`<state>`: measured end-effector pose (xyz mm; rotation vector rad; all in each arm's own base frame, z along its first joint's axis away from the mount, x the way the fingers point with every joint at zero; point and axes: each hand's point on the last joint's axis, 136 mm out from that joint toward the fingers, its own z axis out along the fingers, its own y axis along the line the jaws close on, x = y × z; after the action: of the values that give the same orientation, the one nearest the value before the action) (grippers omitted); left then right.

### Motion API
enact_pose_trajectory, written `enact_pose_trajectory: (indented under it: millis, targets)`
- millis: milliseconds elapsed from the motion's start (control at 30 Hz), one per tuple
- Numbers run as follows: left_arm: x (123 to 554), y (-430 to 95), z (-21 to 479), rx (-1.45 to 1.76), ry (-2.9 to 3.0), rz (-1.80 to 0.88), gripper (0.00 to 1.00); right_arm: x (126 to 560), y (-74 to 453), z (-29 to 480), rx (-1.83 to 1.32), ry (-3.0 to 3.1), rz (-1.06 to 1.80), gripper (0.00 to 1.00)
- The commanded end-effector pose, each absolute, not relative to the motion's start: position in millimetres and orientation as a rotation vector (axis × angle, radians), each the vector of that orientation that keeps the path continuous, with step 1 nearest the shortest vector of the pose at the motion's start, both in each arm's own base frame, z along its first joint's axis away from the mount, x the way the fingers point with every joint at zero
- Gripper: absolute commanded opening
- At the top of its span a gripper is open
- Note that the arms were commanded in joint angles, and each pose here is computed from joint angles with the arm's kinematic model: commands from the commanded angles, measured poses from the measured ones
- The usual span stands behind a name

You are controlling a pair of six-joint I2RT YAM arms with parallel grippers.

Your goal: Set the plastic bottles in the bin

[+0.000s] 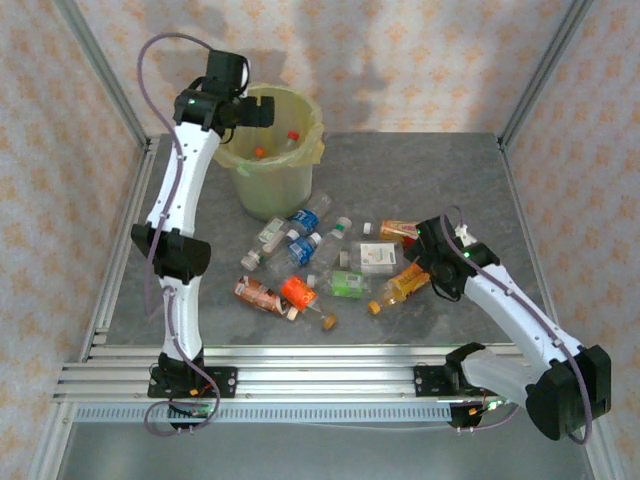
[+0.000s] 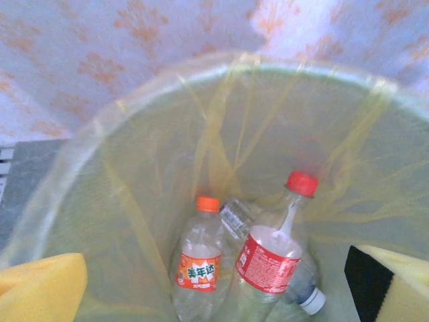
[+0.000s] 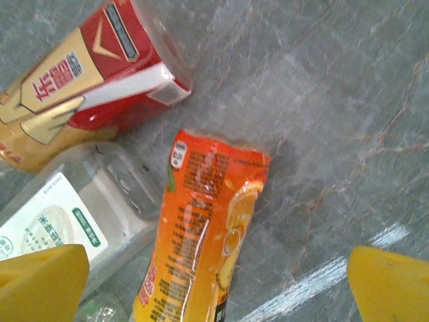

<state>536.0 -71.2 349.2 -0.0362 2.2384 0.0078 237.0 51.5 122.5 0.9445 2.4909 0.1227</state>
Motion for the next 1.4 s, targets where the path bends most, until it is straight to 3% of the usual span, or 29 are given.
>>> enact_pose_trajectory:
  millis: [0, 267, 667, 1367]
  targets:
    - [518, -67, 379, -0.127, 2.181, -0.03, 1.0, 234, 61, 118, 1.01, 2.471, 0.246, 0.99]
    - [461, -71, 408, -0.192, 2.107, -0.164, 1.0, 227, 72, 99, 1.066, 2.478, 0.361, 0.99]
    - [392, -57, 394, -0.402, 1.946, -0.307, 1.0, 234, 81, 83, 1.057, 2.503, 0.392, 0.97]
    - [395, -55, 381, -0.454, 1.949, -0.312, 1.0, 211, 84, 36, 1.094, 2.674, 0.293, 0.84]
